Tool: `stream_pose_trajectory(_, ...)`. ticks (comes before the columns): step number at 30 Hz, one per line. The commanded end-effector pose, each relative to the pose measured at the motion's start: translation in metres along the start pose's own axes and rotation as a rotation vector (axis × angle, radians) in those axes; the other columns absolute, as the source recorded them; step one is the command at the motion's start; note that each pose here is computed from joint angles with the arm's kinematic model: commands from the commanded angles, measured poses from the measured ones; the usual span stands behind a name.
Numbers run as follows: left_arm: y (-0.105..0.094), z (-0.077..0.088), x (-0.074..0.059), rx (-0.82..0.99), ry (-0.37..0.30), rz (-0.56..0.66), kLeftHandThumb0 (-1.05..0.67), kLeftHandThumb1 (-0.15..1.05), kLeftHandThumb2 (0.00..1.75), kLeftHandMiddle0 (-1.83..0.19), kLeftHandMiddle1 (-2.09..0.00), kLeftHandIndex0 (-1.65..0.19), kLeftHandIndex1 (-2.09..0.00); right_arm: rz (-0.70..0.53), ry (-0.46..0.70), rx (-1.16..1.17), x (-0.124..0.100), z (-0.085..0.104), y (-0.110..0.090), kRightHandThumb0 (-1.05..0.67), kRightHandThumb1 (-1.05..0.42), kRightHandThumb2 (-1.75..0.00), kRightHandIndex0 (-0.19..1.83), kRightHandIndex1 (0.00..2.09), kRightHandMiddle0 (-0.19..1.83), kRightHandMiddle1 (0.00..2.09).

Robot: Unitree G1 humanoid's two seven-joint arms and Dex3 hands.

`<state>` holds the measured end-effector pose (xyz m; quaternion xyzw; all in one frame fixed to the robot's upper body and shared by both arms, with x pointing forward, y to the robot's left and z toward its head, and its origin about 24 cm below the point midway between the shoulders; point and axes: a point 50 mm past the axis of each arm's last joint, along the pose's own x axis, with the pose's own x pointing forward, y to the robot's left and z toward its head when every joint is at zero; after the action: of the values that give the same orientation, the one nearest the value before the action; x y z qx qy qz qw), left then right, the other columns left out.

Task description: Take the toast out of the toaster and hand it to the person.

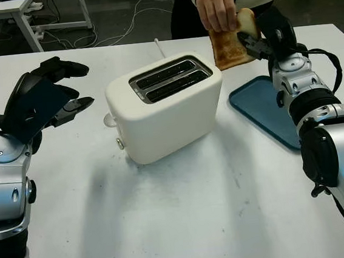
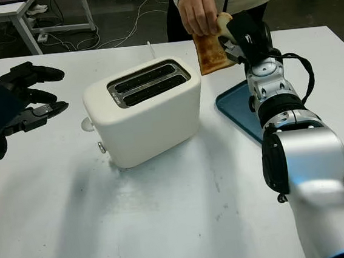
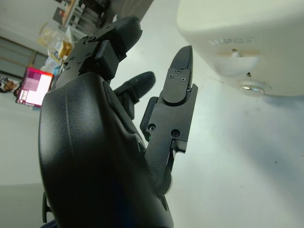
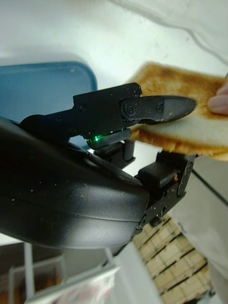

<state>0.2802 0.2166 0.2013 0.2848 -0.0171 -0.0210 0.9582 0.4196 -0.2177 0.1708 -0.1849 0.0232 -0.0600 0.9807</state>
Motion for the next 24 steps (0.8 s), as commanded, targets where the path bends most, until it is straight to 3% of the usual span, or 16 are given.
stream_pose_trajectory(1,0.002,0.000,0.000,0.006,-0.017,0.014,-0.21,0.89,0.17,-0.16,-1.22,-0.28,-0.80,0.038,-0.031,-0.037,-0.001,-0.002,-0.005,-0.85,-0.92,-0.30,0.41,0.09,0.46,0.05)
stream_pose_trajectory(4,0.002,-0.001,0.000,-0.004,-0.012,0.018,-0.21,0.88,0.17,-0.17,-1.23,-0.28,-0.81,0.056,-0.033,-0.117,-0.002,-0.002,-0.006,-0.95,-0.92,-0.38,0.33,0.02,0.25,0.01)
stream_pose_trajectory(9,0.002,0.000,0.000,-0.003,-0.004,0.016,-0.19,0.88,0.18,-0.15,-1.23,-0.26,-0.81,0.053,-0.021,-0.074,-0.001,-0.002,-0.010,-0.93,-0.92,-0.29,0.04,0.00,0.04,0.00)
stream_pose_trajectory(12,0.002,0.000,-0.001,-0.017,-0.002,0.016,-0.18,0.88,0.18,-0.15,-1.23,-0.26,-0.81,0.054,-0.012,-0.079,-0.002,-0.005,-0.016,-0.99,-0.92,-0.26,0.05,0.02,0.01,0.00)
stream_pose_trajectory(16,0.002,-0.003,-0.004,-0.040,0.010,0.022,-0.19,0.89,0.18,-0.12,-1.21,-0.24,-0.80,0.070,-0.037,-0.058,-0.006,-0.013,-0.021,-0.90,-0.92,-0.16,0.05,0.02,0.00,0.00)
stream_pose_trajectory(19,0.002,-0.007,-0.009,-0.048,-0.004,0.030,-0.19,0.90,0.18,-0.14,-1.21,-0.24,-0.79,0.115,-0.168,-0.146,-0.016,-0.021,-0.020,-0.95,-0.92,-0.27,0.16,0.06,0.18,0.07)
stream_pose_trajectory(24,-0.002,-0.012,-0.022,-0.107,-0.050,0.071,-0.18,0.92,0.20,-0.14,-1.23,-0.23,-0.79,0.211,-0.341,-0.006,-0.059,-0.044,-0.015,-0.82,-0.92,-0.24,0.29,0.10,0.33,0.09)
